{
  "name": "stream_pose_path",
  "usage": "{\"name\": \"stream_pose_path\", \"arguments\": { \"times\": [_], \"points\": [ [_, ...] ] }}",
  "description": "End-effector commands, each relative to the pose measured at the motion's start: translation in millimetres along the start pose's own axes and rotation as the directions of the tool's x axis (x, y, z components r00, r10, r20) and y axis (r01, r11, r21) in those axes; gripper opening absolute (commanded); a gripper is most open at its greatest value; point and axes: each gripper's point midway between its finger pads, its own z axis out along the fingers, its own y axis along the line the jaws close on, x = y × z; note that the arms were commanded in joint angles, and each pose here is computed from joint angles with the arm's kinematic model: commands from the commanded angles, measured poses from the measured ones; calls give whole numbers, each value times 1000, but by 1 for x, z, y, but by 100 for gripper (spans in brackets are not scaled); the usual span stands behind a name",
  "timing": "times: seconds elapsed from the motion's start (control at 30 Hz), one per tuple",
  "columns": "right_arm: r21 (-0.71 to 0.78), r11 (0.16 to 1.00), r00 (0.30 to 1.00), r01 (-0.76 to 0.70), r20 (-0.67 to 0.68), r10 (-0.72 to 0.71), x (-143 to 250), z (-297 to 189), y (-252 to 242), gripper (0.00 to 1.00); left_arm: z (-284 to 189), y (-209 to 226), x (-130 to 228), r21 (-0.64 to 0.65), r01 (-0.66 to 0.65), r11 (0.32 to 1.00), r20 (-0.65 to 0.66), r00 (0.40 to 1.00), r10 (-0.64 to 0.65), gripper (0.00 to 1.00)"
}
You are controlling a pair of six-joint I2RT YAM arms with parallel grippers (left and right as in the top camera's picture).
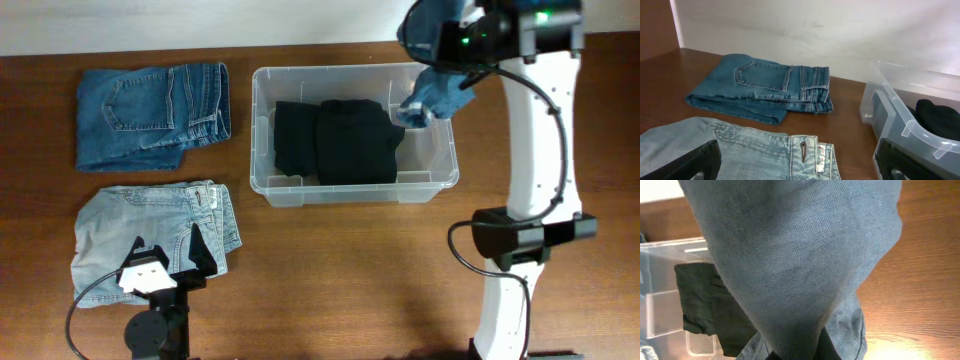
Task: Pack container
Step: 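Lift the light-blue denim and carry it left over the container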
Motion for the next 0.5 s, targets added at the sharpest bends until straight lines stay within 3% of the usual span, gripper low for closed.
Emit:
{"name": "stream_pose_path", "arguments": {
  "times": [0.0,0.13,0.47],
  "points": [
    [45,999,1000,12,-11,-12,0,19,4,4,0,3,0,-13,-8,1000,1,1000,8,99],
    [197,980,1000,-8,-4,9,-2,33,-16,4,0,3,0,-13,-8,1000,1,1000,8,99],
    [276,959,997,69,-52,-56,11,58,2,4,0,3,0,-13,-8,1000,1,1000,8,99]
  ]
}}
